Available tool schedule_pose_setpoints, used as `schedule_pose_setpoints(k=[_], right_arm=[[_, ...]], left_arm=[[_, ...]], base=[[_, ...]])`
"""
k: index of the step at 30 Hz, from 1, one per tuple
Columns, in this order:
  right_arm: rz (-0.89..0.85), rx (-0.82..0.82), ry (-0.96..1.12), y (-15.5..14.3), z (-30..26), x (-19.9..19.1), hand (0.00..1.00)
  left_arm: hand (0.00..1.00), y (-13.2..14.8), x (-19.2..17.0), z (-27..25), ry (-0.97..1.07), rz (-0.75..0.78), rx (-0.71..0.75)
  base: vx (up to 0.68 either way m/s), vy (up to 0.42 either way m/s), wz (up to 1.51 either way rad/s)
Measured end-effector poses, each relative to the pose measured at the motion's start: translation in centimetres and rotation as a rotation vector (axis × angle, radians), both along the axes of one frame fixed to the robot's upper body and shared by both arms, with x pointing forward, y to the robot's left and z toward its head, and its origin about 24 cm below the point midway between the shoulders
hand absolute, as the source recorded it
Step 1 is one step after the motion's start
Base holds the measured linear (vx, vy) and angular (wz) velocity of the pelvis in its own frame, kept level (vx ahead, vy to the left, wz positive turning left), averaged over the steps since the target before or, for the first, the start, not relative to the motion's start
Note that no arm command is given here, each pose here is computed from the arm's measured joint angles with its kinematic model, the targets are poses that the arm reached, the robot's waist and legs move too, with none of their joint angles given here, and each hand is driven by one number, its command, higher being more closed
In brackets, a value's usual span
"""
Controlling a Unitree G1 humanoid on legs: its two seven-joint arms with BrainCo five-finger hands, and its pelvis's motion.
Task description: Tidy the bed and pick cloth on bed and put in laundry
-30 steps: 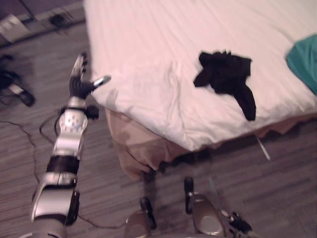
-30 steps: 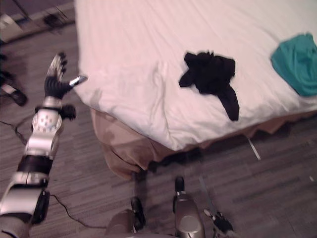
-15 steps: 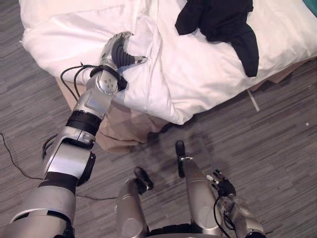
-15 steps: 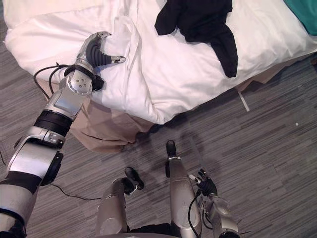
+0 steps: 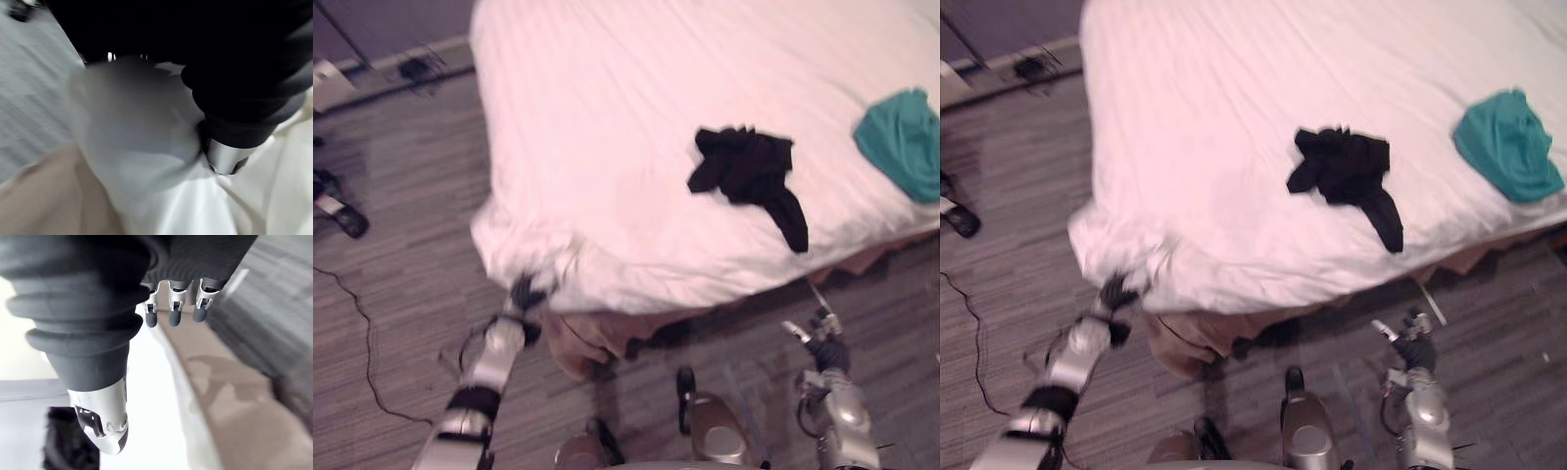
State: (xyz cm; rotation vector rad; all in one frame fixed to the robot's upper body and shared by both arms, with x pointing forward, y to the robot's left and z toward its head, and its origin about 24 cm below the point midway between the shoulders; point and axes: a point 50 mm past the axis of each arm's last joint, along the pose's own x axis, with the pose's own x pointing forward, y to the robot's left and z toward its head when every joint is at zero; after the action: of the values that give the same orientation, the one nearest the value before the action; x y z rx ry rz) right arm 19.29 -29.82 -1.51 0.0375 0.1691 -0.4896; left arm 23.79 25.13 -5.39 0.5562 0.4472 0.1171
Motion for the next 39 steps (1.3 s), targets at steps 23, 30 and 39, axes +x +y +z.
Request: schedule_pose_setpoints(k=[23,30,39], right_arm=[[1.138,-0.480,-0.486,24.7,24.0,16.8,1.00],[1.078,-0.406,-0.228,25.0,19.9,18.4,1.00],[0.893,-0.211,0.318,18.6,7.0,18.3,1.00]], left_arm=[[0.00,-0.6,-7.1,-6.3,0.201,0.377,-0.353],[0.00,-5.1,-0.6,-3.9,0.109,0.191,-0.364],[0.00,-8.4,1.5,-2.6,0.041,0.127,-0.449]], base=[[-0.11,0.000,0.24],[-0.09,0.078,0.22],[-0.03,-0.020,0.05]])
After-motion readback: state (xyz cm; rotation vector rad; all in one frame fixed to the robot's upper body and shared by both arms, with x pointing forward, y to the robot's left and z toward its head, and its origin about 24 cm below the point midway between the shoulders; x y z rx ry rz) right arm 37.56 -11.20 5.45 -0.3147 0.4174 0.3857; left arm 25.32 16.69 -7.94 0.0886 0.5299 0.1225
